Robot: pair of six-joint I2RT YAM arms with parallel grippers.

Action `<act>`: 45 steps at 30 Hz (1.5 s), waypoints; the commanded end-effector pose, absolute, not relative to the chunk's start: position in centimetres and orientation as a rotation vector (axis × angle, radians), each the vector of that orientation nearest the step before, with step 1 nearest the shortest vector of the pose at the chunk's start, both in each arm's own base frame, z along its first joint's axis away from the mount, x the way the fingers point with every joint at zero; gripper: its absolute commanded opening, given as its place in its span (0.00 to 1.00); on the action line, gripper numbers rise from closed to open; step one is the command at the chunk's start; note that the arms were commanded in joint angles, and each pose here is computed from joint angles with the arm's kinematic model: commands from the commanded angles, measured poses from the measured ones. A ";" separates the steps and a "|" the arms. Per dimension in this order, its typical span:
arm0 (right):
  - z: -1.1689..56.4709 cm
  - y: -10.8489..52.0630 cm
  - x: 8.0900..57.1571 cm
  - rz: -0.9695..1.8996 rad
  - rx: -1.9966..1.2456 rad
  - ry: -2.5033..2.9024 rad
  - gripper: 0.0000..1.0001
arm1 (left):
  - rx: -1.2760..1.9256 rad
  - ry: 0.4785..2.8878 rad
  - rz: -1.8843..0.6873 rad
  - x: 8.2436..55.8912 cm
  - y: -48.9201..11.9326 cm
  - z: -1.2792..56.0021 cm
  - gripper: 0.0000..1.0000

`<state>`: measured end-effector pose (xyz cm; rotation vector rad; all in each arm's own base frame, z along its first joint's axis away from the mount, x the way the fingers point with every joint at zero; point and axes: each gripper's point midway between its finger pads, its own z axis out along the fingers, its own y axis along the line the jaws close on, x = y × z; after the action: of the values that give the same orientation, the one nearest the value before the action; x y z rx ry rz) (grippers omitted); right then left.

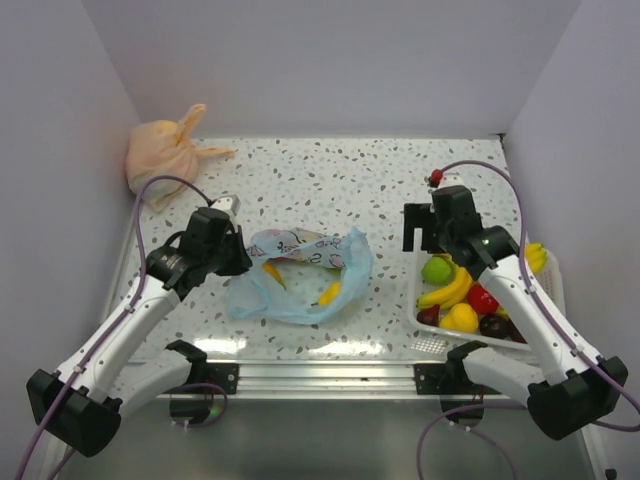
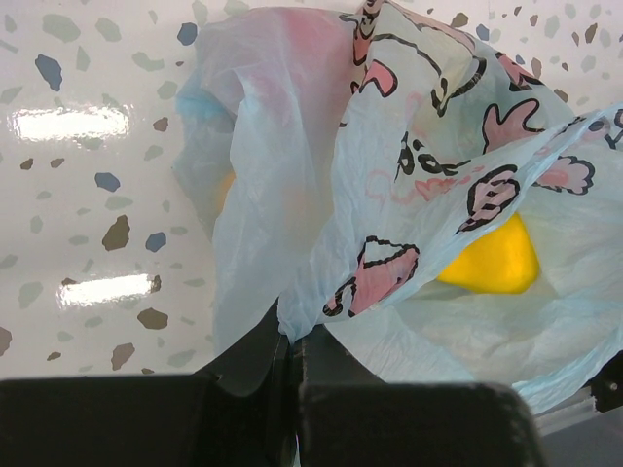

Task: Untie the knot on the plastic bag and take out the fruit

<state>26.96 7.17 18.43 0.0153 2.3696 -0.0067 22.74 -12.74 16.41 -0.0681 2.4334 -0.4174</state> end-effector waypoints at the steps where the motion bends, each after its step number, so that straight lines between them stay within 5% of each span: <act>1: 23.9 11.1 27.4 0.240 -0.157 2.237 0.98 | -0.086 2.397 -0.442 23.4 -13.0 17.7 0.00; 11: 32.3 27.1 23.1 0.606 -0.625 1.999 0.93 | -0.093 2.406 -0.443 23.4 -13.1 17.5 0.00; 19: 24.9 36.8 19.7 0.701 -0.887 2.146 0.86 | -0.090 2.410 -0.442 23.3 -13.0 17.6 0.00; 34: 6.6 29.4 20.2 0.188 -0.658 2.538 0.67 | -0.052 2.427 -0.505 22.6 -13.8 17.1 0.00; 40: 5.1 27.0 19.4 0.119 -0.611 2.565 0.90 | -0.041 2.435 -0.519 22.2 -13.9 16.5 0.00; 45: 7.1 26.8 19.6 0.138 -0.636 2.518 0.95 | -0.038 2.434 -0.553 21.8 -14.3 16.5 0.00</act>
<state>18.49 26.62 4.02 -0.6958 2.6029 0.1008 21.70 -13.74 15.75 -0.0329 2.4706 -0.4971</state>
